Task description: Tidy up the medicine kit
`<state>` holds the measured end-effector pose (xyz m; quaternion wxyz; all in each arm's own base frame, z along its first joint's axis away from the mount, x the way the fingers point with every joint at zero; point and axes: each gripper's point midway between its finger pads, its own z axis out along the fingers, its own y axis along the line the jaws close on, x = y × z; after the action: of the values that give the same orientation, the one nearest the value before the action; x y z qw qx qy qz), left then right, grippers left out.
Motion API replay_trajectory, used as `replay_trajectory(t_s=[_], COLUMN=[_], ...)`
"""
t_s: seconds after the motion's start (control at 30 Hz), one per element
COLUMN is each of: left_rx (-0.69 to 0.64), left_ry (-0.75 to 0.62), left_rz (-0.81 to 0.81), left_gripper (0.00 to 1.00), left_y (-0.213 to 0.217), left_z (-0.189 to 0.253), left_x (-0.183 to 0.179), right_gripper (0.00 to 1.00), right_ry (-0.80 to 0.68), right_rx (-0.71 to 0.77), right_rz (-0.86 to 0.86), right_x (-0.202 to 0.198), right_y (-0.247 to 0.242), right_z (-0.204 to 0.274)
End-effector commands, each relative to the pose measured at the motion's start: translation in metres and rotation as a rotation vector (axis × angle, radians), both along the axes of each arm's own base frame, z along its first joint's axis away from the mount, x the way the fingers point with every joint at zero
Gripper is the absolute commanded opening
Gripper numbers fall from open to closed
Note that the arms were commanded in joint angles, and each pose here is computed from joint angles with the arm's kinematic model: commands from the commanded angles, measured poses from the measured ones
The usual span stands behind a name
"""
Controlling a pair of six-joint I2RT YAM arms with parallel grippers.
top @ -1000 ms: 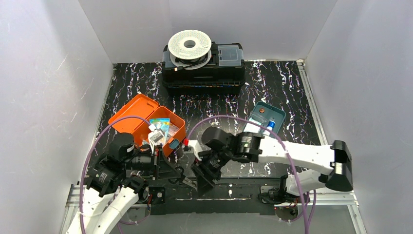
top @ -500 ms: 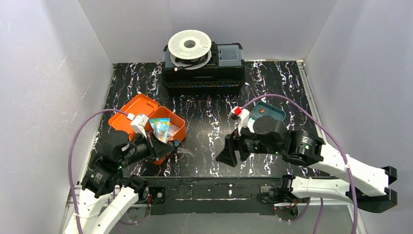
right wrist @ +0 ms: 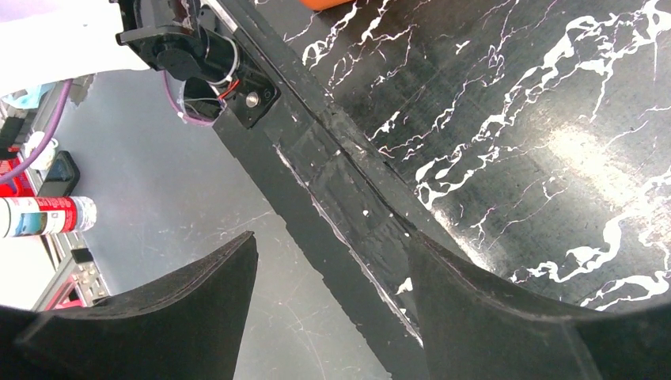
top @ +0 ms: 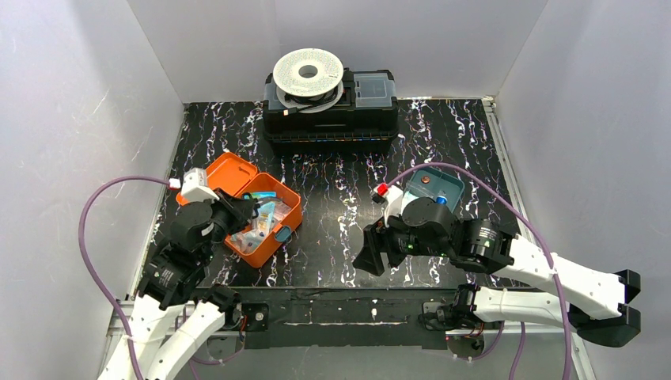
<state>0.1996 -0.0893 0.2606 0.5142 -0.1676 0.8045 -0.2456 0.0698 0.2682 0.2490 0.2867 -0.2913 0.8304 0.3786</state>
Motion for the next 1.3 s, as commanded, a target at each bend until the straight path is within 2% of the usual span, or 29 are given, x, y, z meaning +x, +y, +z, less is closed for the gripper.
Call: replay_trajectory(t_s=[0.0,0.3,0.57,1.0,1.1,1.27], left_rx=[0.018,0.042,-0.024,-0.067,-0.066,-0.055], left_ry=[-0.065,-0.010,0.084,0.297,0.312,0.318], left_rz=[0.200,0.267,0.274,0.329,0.348,0.359], left_gripper=[0.00,0.00,0.00,0.01,0.17,0.60], left_y=[0.027,0.029,0.035,0.050,0.054,0.058], left_z=[0.010,-0.020,-0.061,-0.139,-0.143,-0.143], left_x=[0.024,0.046,0.057,0.033,0.025,0.013], right_gripper=[0.76,0.75,0.75,0.75,0.76,0.76], right_ry=[-0.003,0.016,0.032,0.052,0.054,0.063], right_rx=[0.056,0.070,0.070,0.055,0.048,0.047], right_rz=[0.006,0.040,0.042,0.031,0.025,0.020], right_x=[0.000,-0.008,-0.011,-0.014,-0.013,-0.013], right_y=[0.008,0.007,0.003,-0.002,-0.003,-0.002], right_z=[0.008,0.005,-0.003,-0.010,-0.011,-0.011])
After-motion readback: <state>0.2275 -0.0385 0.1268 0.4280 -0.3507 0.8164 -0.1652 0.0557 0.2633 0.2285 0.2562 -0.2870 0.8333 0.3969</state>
